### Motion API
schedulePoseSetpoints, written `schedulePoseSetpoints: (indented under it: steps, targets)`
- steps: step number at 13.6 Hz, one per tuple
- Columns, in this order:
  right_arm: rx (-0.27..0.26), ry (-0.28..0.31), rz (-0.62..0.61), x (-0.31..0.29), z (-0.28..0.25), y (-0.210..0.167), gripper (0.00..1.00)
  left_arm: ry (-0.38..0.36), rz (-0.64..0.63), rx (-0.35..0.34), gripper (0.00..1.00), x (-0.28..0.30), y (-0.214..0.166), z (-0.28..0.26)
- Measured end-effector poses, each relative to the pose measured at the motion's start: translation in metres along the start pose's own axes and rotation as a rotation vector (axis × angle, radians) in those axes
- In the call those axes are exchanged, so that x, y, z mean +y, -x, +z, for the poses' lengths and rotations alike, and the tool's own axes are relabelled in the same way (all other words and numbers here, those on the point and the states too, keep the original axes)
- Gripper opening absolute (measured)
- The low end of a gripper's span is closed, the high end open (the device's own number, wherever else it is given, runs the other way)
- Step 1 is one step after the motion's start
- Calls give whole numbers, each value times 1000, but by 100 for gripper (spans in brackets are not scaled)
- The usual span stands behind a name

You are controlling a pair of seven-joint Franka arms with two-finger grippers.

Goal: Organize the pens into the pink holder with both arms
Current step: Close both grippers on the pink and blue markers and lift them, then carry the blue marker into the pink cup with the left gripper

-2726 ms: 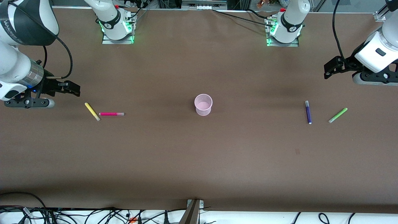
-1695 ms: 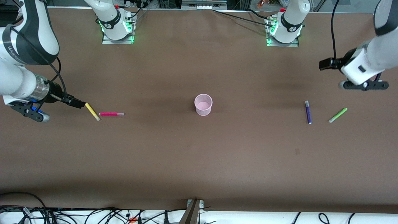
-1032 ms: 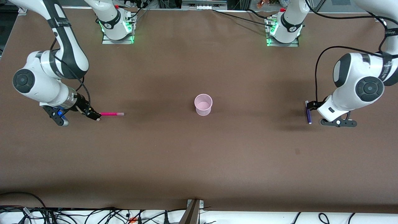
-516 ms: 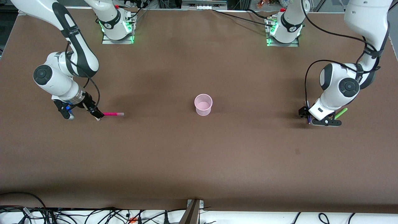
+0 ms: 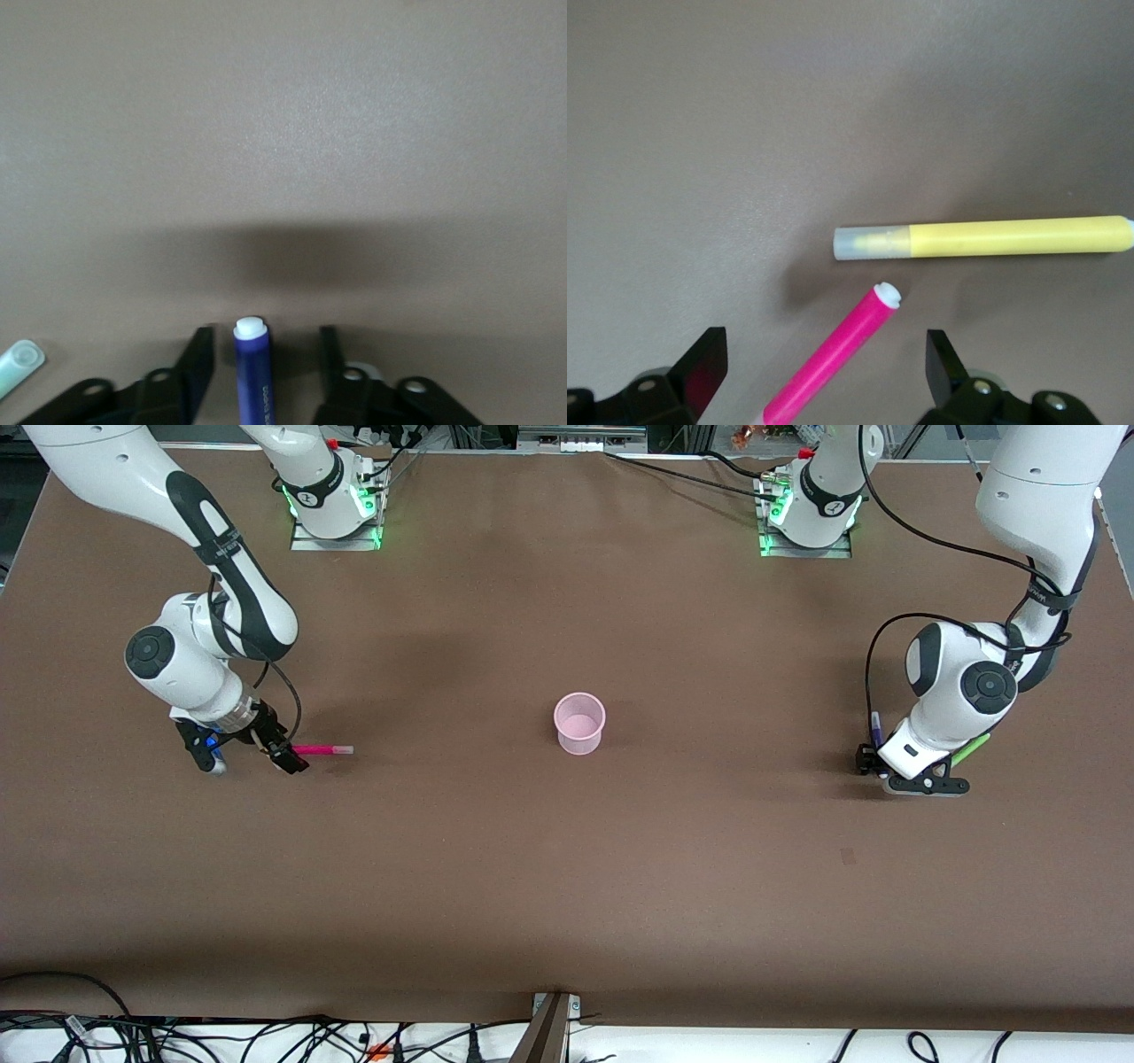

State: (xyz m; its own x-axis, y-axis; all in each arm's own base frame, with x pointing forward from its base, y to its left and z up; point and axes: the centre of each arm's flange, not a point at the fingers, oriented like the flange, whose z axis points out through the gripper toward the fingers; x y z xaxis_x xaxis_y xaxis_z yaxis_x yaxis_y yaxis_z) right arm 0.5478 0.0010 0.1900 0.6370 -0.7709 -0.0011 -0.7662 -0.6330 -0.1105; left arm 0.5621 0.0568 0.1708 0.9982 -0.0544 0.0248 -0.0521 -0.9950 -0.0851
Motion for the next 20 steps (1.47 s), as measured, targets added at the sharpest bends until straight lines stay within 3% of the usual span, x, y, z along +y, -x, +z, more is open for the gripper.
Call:
schedulePoseSetpoints:
  steps: [5,6,8,12,15,17,20]
  targets:
    - [-21,16,12,3,16,2,99,2,4,-5,28,3,0,0]
    - [-23,17,16,4,18,2,99,2,5,-4,18,3,-1,-2]
    - [-24,17,18,3,19,3,96,2,5,-5,19,3,-1,-1]
    - [-22,15,20,3,18,2,51,16,54,-44,19,27,-7,-17]
    - [-11,1,18,-3,12,-1,20,45,208,-80,19,109,-24,-75]
    - [-6,-5,16,-6,9,-2,19,76,280,-96,19,160,-34,-117]
    - [-16,9,14,-8,4,-3,19,234,313,-108,19,224,-32,-145]
